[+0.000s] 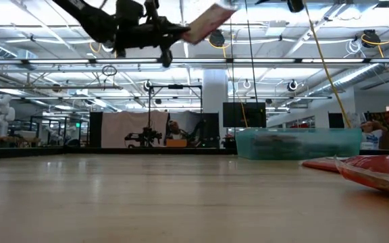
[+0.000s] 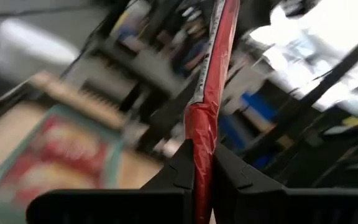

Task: Sort popcorn bags into baskets
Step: Put the red popcorn bag into the light blue bin

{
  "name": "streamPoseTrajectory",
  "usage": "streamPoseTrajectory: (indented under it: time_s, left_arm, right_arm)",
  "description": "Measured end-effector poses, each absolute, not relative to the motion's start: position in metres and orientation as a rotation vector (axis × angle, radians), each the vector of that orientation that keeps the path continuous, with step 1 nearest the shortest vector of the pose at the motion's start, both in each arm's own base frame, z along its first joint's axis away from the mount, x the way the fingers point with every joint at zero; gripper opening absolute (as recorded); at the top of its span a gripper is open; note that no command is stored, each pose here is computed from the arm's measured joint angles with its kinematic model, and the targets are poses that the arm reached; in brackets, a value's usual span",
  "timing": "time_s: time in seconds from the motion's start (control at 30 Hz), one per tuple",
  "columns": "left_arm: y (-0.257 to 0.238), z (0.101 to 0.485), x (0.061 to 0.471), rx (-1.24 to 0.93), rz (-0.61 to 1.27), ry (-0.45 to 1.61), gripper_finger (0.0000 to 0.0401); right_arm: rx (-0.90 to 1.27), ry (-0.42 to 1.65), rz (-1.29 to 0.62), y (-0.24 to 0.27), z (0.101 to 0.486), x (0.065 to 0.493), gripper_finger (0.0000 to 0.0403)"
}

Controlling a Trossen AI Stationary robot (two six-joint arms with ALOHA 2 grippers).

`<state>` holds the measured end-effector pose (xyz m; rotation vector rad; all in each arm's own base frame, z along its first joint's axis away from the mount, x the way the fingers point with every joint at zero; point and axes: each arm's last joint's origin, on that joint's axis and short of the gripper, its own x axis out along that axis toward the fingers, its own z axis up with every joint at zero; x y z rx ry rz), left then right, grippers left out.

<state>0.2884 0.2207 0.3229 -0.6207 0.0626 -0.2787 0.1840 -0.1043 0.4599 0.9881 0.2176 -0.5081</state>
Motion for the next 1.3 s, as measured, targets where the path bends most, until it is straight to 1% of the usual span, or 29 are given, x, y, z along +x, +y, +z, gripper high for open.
streamPoseTrajectory:
  time_s: [0.13, 0.2, 0.37, 0.5, 0.67, 0.77, 0.87, 1.0, 1.1, 1.2, 1.3]
  left_arm:
    - [0.205, 0.31, 0.279, -0.605, -0.186, 0.251, 0.0022]
    - [0.196, 0.3, 0.276, -0.612, -0.142, 0.365, 0.0023]
    - [0.171, 0.276, 0.275, -0.596, -0.037, 0.633, 0.0024]
    - [0.151, 0.269, 0.281, -0.546, 0.0, 0.747, 0.0024]
    - [0.135, 0.267, 0.288, -0.531, -0.008, 0.796, 0.0025]
    - [0.13, 0.267, 0.29, -0.522, 0.017, 0.807, 0.0025]
    - [0.126, 0.267, 0.292, -0.515, 0.011, 0.812, 0.0026]
    - [0.123, 0.267, 0.293, -0.511, 0.001, 0.814, 0.0026]
    - [0.122, 0.267, 0.294, -0.507, -0.004, 0.816, 0.0026]
    - [0.122, 0.267, 0.294, -0.505, -0.004, 0.812, 0.0026]
    - [0.123, 0.268, 0.295, -0.494, -0.004, 0.798, 0.0026]
  right_arm:
    - [0.971, 0.351, -0.531, -0.102, 0.448, 0.184, 0.0148]
    - [0.946, 0.409, -0.513, -0.104, 0.442, 0.189, 0.0148]
    - [0.884, 0.518, -0.402, -0.119, 0.424, 0.219, 0.0148]
    - [0.775, 0.584, -0.261, -0.13, 0.404, 0.255, 0.0148]
    - [0.617, 0.724, -0.123, -0.136, 0.369, 0.291, 0.0148]
    - [0.543, 0.837, -0.07, -0.137, 0.345, 0.306, 0.0148]
    - [0.463, 0.907, -0.01, -0.136, 0.325, 0.318, 0.0148]
    - [0.373, 0.958, 0.024, -0.135, 0.304, 0.33, 0.0148]
    - [0.356, 0.976, 0.047, -0.137, 0.295, 0.336, 0.0147]
    - [0.363, 0.987, 0.079, -0.137, 0.288, 0.34, 0.0137]
    - [0.366, 0.999, 0.089, -0.135, 0.283, 0.344, 0.011]
